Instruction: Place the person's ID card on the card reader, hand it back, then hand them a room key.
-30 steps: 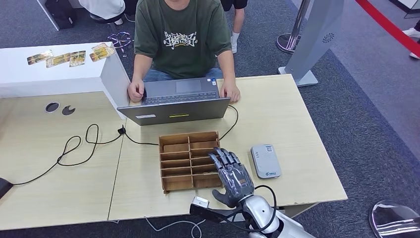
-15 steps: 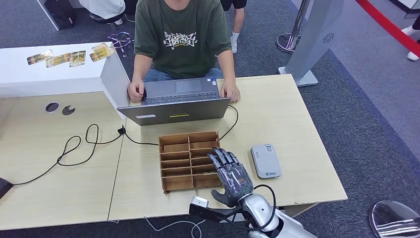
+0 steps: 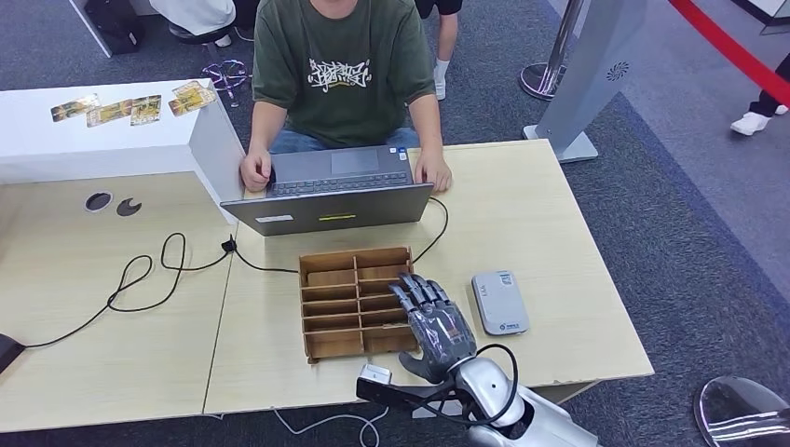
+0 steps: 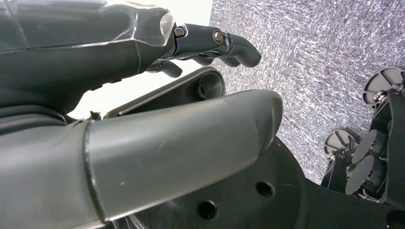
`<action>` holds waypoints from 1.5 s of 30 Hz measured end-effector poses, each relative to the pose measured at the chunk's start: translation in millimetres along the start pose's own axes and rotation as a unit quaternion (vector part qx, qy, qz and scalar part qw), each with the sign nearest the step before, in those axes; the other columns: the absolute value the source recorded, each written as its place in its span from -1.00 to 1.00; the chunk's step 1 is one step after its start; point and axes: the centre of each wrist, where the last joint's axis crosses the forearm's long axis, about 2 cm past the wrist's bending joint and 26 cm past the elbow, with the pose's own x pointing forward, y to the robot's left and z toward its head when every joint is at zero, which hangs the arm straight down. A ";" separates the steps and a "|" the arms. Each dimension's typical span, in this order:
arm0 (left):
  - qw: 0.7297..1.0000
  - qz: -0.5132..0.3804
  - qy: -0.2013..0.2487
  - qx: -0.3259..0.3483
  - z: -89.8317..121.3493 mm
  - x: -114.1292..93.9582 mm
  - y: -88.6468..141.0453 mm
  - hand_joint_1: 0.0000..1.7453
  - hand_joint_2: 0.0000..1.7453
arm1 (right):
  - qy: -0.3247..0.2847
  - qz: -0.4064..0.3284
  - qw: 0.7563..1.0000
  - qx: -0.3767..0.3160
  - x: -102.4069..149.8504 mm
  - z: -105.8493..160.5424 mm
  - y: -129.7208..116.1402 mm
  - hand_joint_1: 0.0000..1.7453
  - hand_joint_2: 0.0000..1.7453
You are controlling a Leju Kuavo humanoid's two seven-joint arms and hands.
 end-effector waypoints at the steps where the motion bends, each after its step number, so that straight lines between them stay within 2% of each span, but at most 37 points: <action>1: 1.000 0.000 0.000 0.000 0.0 0.0 0.0 -1.00 -1.00 | 0.000 0.000 1.000 0.000 -0.2 -0.2 -0.2 -1.00 1.00; 6: 1.000 0.000 0.000 0.000 0.0 0.0 0.0 -1.00 -1.00 | 0.000 -0.001 1.000 0.001 -1.0 -0.6 -0.5 -0.99 1.00; 9: 1.000 0.001 0.000 0.000 0.0 0.1 0.1 -1.00 -1.00 | 0.000 -0.001 1.000 0.002 -1.0 -0.1 -0.2 -0.86 1.00; 12: 1.000 0.001 0.000 0.000 0.0 0.1 0.1 -1.00 -1.00 | 0.000 -0.003 1.000 0.003 -1.1 0.6 0.4 -0.65 1.00; 18: 1.000 0.001 0.000 0.000 0.0 0.3 0.3 -1.00 -1.00 | -0.002 -0.003 1.000 0.005 -0.7 1.2 1.0 -0.05 1.00; 21: 1.000 0.002 0.000 0.000 -0.1 0.6 0.7 -1.00 -1.00 | -0.002 -0.004 1.000 0.004 -1.0 0.8 0.6 0.43 1.00; 22: 1.000 0.002 0.000 0.000 -0.1 0.8 0.9 -1.00 -1.00 | -0.001 -0.004 1.000 0.003 -1.4 0.2 0.0 0.65 1.00; 25: 1.000 0.002 -0.001 0.001 -0.2 1.3 1.4 -1.00 -1.00 | -0.002 -0.002 1.000 -0.004 -3.1 -2.2 -3.0 1.00 1.00; 34: 1.000 0.002 -0.001 0.002 -0.3 1.7 2.2 -1.00 -1.00 | -0.004 -0.007 1.000 -0.012 -1.7 -2.3 -5.3 0.80 1.00; 45: 1.000 0.002 -0.001 0.002 -0.4 1.8 2.6 -1.00 -1.00 | -0.004 -0.007 1.000 -0.011 -1.4 -1.8 -4.7 0.85 1.00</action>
